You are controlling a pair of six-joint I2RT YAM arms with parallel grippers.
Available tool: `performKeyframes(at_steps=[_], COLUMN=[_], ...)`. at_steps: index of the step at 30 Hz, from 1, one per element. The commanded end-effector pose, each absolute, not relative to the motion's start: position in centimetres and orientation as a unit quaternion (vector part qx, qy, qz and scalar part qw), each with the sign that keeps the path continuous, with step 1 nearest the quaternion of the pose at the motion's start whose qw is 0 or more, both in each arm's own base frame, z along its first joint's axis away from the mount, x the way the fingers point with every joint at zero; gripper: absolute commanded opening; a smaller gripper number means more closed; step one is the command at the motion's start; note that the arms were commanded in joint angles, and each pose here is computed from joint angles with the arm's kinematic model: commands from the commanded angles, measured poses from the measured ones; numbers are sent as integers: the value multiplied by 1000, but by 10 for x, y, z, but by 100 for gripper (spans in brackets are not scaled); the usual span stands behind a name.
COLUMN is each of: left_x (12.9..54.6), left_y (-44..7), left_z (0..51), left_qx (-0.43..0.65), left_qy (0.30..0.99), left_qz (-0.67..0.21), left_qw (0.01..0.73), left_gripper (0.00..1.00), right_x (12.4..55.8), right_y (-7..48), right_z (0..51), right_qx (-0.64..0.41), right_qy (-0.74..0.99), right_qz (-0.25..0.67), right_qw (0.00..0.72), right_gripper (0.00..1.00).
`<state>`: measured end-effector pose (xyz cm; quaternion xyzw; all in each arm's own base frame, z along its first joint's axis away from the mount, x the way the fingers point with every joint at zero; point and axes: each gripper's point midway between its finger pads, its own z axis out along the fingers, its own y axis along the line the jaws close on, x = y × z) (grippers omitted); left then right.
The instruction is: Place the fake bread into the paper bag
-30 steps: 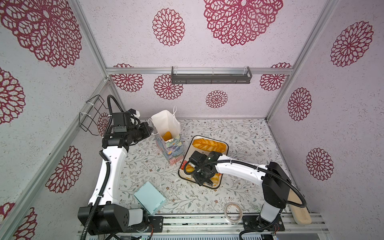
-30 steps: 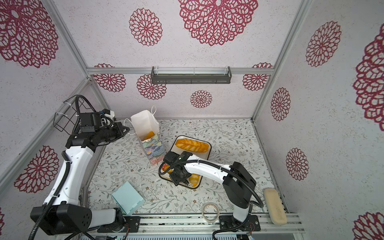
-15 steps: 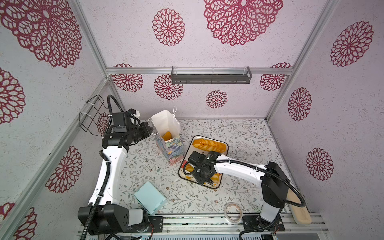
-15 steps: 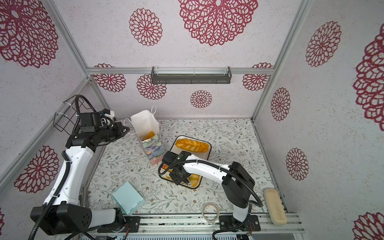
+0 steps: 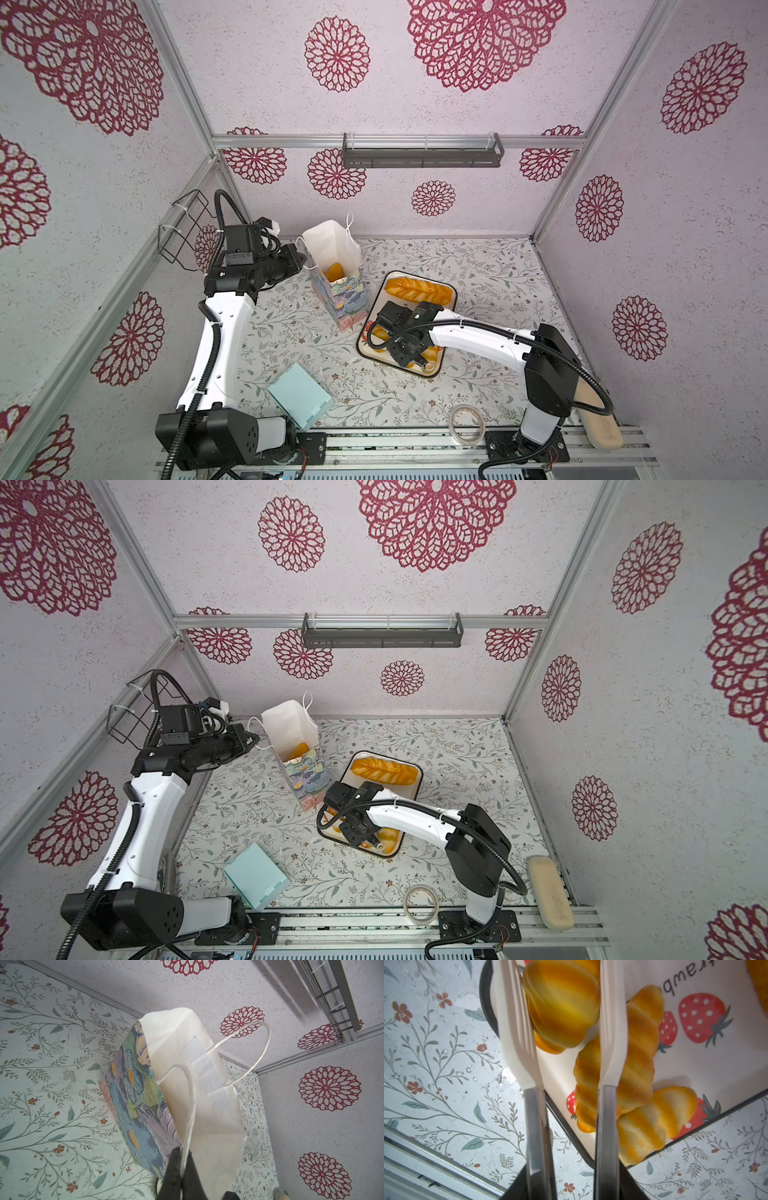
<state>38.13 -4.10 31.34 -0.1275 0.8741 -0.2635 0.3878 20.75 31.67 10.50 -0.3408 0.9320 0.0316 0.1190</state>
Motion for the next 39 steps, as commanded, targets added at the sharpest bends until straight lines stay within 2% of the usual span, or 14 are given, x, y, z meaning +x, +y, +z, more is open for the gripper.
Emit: performKeyframes(at_steps=[1, 23, 39], left_x=[384, 381, 380], left_y=[-38, -38, -38], left_z=[315, 318, 320], left_qx=[-126, -124, -125], left_qy=[872, 871, 871], left_qz=[-261, -262, -261], left_qw=[394, 396, 397], left_gripper=[0, 0, 0], right_x=[224, 268, 287], right_y=[319, 283, 272], right_z=[147, 189, 231], right_qx=[-313, -196, -164], right_qy=[930, 941, 928], right_qz=[55, 97, 112], right_qw=[184, 259, 314], right_gripper=[45, 44, 41])
